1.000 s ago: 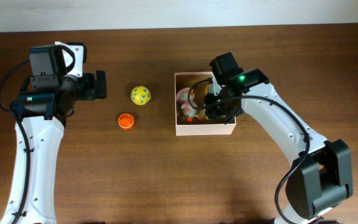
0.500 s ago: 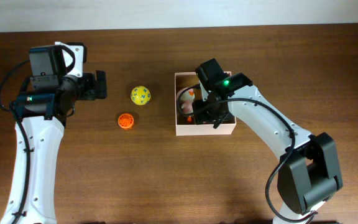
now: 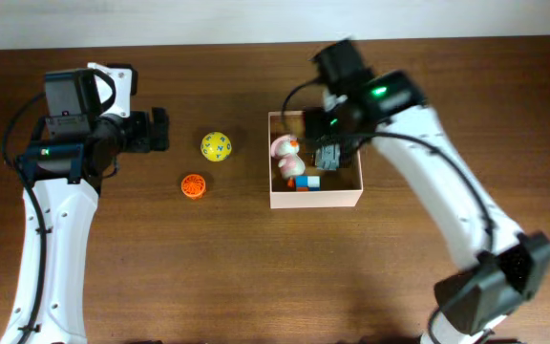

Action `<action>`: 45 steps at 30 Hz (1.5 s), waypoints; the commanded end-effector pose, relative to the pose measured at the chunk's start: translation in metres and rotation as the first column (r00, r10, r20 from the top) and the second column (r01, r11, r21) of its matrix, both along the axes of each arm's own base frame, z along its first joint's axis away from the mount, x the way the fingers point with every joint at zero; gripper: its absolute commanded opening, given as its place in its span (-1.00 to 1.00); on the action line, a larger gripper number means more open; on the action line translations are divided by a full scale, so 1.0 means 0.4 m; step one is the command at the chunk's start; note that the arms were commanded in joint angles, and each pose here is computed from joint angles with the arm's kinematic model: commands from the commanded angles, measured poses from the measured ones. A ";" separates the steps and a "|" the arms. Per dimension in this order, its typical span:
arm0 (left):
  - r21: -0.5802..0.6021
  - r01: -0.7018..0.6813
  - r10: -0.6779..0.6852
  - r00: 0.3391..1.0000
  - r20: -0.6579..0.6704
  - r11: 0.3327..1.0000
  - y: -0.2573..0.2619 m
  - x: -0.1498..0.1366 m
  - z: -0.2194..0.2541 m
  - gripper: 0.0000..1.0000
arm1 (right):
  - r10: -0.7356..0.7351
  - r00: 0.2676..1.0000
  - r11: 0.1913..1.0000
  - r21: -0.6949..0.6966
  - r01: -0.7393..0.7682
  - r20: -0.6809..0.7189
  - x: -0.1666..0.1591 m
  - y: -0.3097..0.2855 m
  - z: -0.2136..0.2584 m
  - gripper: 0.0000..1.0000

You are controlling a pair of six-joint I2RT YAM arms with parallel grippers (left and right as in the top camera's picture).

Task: Pack container
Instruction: 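Place the cube into the box and withdraw the right gripper, then reach the left gripper to the yellow lettered ball and grasp it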

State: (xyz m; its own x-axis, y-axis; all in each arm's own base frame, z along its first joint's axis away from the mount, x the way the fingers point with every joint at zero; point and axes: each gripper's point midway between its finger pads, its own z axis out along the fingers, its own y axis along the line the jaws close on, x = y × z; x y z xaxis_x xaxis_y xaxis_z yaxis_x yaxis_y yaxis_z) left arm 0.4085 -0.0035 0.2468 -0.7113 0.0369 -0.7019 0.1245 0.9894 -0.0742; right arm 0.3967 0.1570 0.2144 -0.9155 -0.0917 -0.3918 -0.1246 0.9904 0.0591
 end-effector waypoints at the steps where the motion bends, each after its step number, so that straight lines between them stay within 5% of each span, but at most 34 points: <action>1: -0.079 0.057 -0.053 0.997 0.051 0.995 -0.052 0.018 0.040 0.98 | -0.129 0.988 0.992 0.002 0.130 0.087 0.018 -0.141 0.119 0.64; 7: 0.065 -0.078 0.080 0.996 -0.028 0.995 -0.030 0.043 -0.026 1.00 | -0.295 0.955 0.949 0.107 0.296 -0.028 -0.009 -0.318 0.119 0.67; 17: 0.039 0.060 -0.045 0.948 -0.316 0.997 -0.128 0.135 -0.216 0.95 | -0.486 0.864 0.853 0.143 0.502 -0.134 -0.064 -0.516 0.102 0.98; 24: 0.036 0.178 -0.151 0.912 -0.382 0.983 -0.177 0.187 -0.312 0.89 | -0.525 0.836 0.828 0.134 0.545 -0.158 -0.086 -0.556 0.097 0.98; 31: 0.039 0.257 -0.206 0.848 -0.488 0.966 -0.227 0.168 -0.445 0.88 | -0.523 0.838 0.829 0.135 0.543 -0.157 -0.084 -0.554 0.097 0.98; 38: 0.130 0.251 -0.143 0.829 -0.541 0.959 -0.223 0.152 -0.495 0.82 | -0.523 0.838 0.829 0.135 0.542 -0.156 -0.084 -0.554 0.097 0.98; 45: 0.132 0.245 -0.132 0.817 -0.561 0.961 -0.220 0.137 -0.501 0.14 | -0.523 0.838 0.829 0.136 0.543 -0.153 -0.082 -0.555 0.097 0.98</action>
State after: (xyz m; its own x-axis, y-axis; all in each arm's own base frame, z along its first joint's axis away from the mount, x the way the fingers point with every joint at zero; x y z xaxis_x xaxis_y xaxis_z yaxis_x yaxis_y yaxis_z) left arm 0.4593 -0.0955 0.0411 -0.9408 0.2998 -0.1584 0.3074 0.9512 -0.0253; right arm 0.3633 -0.0660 0.2474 -0.8405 0.4861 -0.2392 0.4471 0.8717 0.2004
